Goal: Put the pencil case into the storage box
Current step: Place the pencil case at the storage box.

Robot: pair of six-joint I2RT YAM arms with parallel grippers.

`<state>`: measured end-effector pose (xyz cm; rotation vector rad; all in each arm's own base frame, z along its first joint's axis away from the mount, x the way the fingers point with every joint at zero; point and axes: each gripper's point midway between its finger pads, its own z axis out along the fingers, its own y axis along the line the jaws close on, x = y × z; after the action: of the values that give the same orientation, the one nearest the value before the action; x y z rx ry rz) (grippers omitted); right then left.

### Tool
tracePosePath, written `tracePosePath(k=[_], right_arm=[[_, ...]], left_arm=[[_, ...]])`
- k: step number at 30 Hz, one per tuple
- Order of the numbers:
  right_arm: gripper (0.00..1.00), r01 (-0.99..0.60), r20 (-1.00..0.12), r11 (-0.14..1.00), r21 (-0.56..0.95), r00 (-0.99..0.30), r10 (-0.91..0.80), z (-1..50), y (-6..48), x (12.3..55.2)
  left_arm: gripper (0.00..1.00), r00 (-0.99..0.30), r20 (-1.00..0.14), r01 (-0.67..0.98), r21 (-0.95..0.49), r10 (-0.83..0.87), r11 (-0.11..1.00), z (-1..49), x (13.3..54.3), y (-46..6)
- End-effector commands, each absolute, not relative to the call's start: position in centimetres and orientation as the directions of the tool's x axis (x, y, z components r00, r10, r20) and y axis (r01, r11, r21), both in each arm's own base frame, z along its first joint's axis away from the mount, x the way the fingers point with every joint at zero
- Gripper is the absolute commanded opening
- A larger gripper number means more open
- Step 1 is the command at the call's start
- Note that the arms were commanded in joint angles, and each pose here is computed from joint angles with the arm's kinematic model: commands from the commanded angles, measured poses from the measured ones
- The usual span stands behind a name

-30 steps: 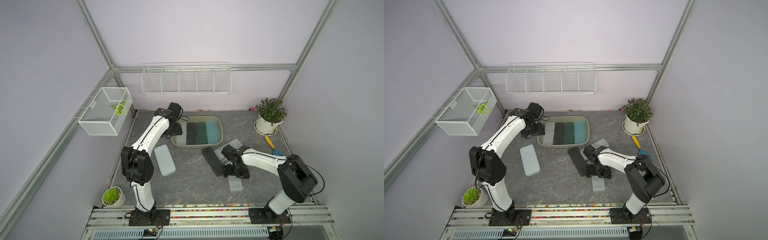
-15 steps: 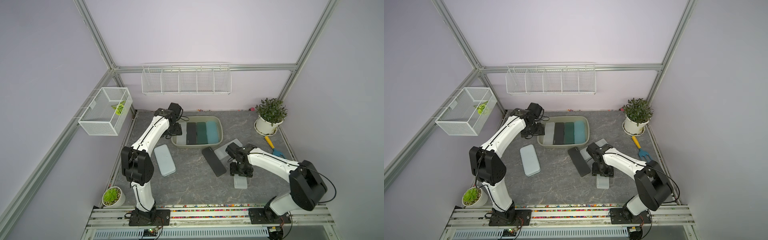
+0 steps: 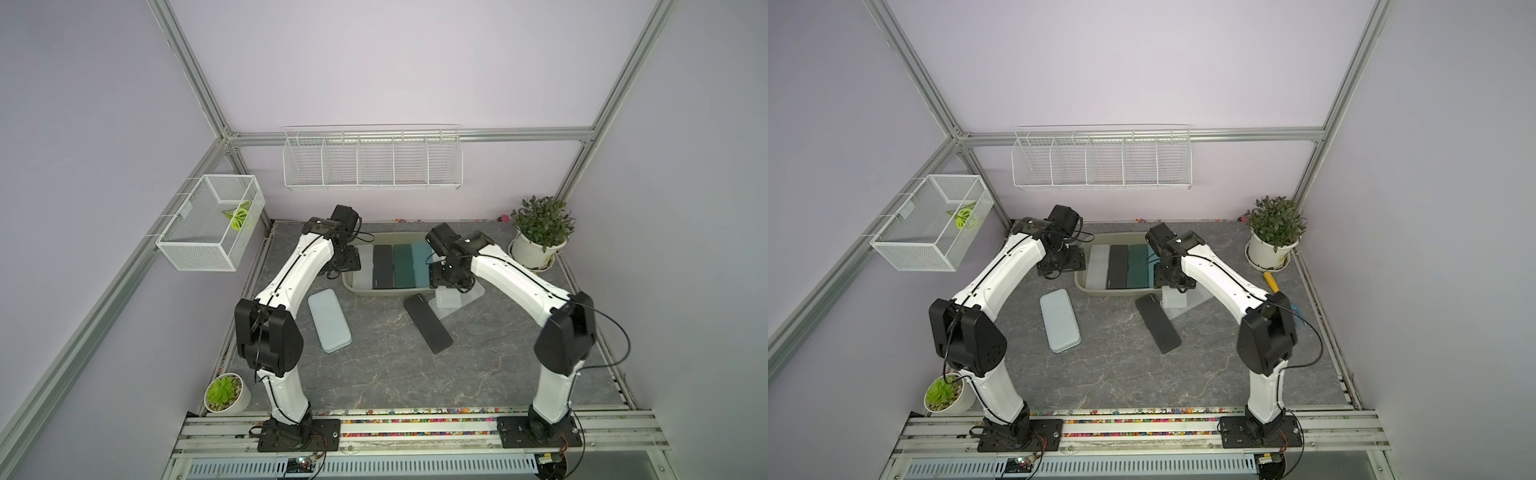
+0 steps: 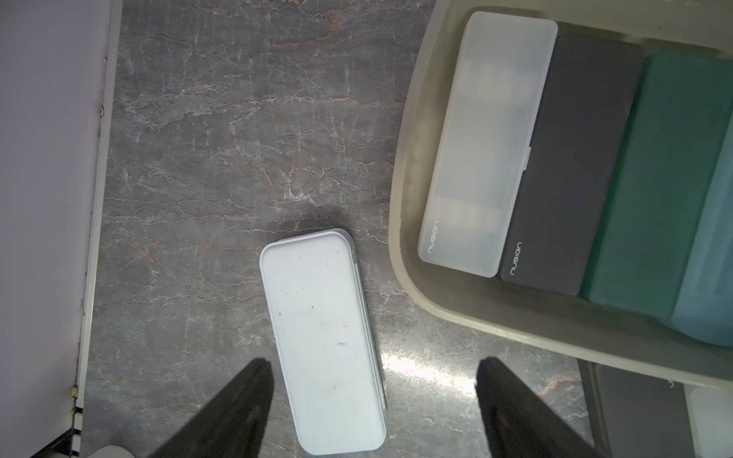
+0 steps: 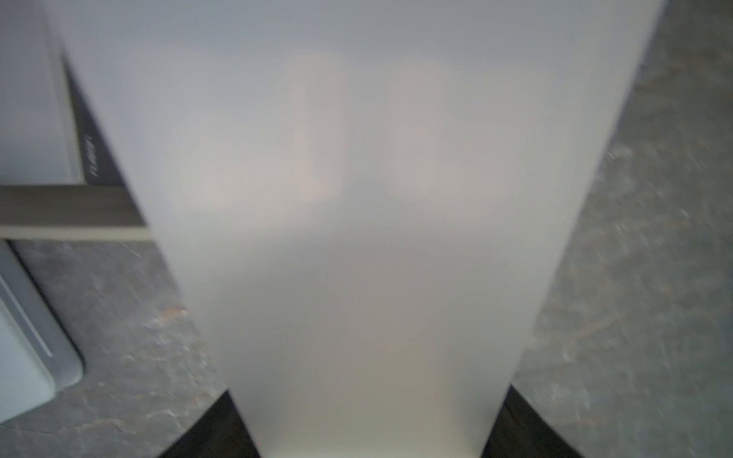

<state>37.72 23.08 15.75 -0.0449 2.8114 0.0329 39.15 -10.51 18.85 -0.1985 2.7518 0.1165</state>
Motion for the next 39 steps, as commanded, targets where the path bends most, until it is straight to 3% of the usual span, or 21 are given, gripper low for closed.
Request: tracePosePath(k=[1, 11, 14, 28, 39], right_arm=[[0.56, -0.076, -0.349, 0.997, 0.002, -0.935, -0.07, 15.8, 24.5, 40.8], [0.57, -0.139, -0.47, 0.989, 0.039, -0.876, -0.105, 13.5, 28.6, 48.5], [0.58, -0.115, -0.437, 0.993, 0.041, -0.895, -0.086, 12.0, 28.2, 49.3], [0.65, -0.09, -0.247, 0.996, -0.02, -0.965, -0.093, 5.9, 26.0, 47.7], [0.84, -0.067, -0.19, 0.998, -0.009, -0.979, -0.068, 5.3, 25.7, 46.6]], left_arm=[[0.85, -0.911, -0.383, -0.177, 0.033, -0.151, 0.984, 19.5, 38.3, -9.9], [0.85, -0.913, -0.368, -0.205, 0.039, -0.177, 0.978, 18.9, 36.2, -8.4], [0.85, -0.913, -0.366, -0.209, 0.041, -0.18, 0.977, 18.9, 36.1, -8.0], [0.85, -0.92, -0.353, -0.204, 0.058, -0.171, 0.977, 18.2, 36.3, -7.3], [0.85, -0.924, -0.341, -0.206, 0.061, -0.174, 0.977, 17.8, 36.7, -7.4]])
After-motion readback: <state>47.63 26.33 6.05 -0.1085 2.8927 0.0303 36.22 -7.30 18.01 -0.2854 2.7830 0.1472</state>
